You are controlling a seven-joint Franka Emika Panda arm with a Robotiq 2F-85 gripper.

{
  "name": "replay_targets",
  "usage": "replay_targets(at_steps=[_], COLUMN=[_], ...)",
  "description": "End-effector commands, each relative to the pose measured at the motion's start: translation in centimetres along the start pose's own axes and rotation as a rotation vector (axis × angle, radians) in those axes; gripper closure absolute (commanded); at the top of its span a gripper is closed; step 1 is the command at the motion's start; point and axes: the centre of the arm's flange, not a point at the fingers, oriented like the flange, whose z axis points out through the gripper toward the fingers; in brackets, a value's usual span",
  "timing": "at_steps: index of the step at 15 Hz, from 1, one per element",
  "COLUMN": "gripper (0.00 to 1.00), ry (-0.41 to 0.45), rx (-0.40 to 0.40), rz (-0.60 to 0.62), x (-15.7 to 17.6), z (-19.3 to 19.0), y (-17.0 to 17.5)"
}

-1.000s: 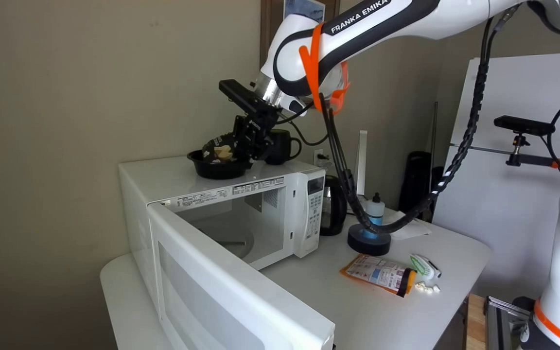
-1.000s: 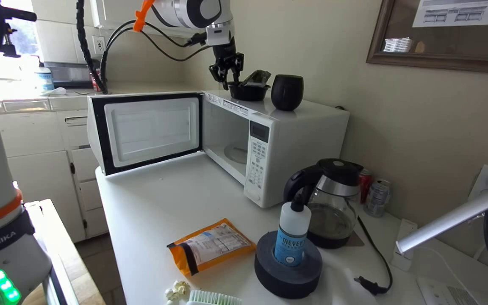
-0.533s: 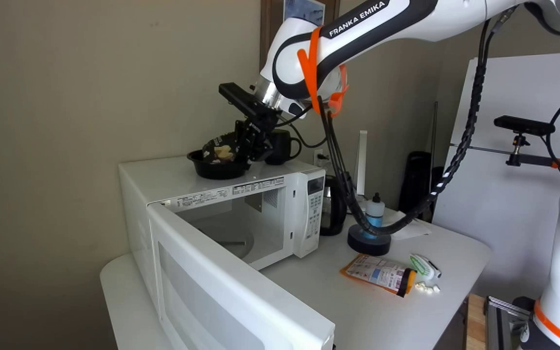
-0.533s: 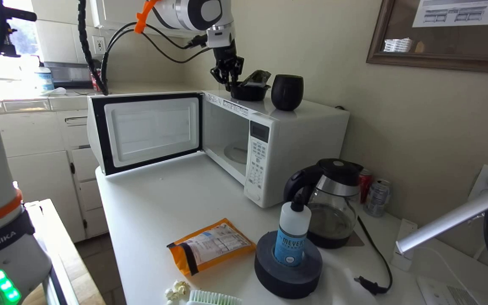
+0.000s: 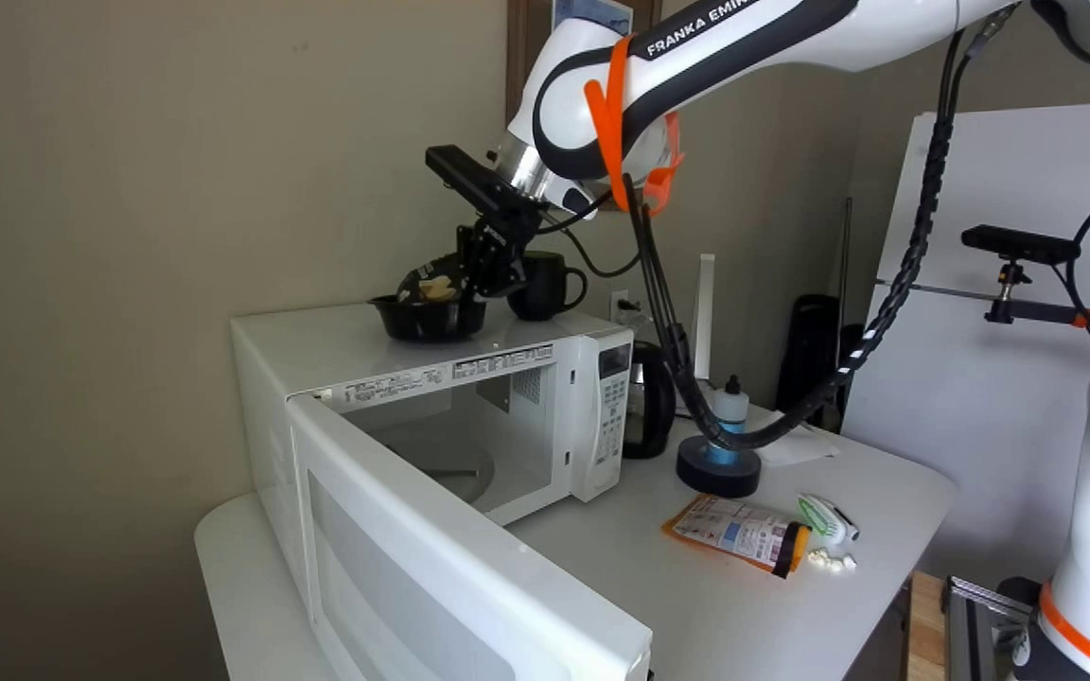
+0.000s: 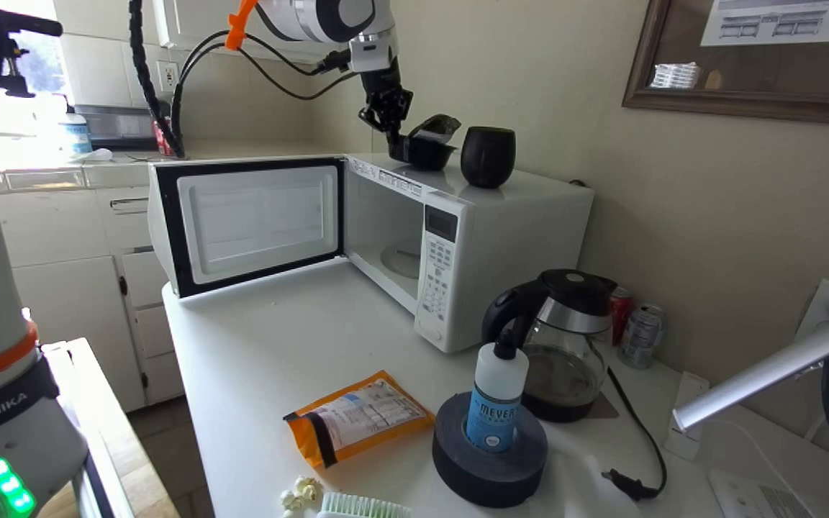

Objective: Put the black bowl inside the microwave.

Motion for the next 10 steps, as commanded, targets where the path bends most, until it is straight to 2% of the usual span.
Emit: replay_targets(at_steps=[1, 4, 10], gripper=[0.98, 0.98, 0.98], ry=[-0.013, -0.027, -0.025], rx=[0.018, 0.041, 0.084], rz=[-0.048, -0.092, -0.152], x=[-0.4, -0.5, -0.8], z=[-3.2, -5.3, -8.6], y=[3.1, 5.8, 13.5])
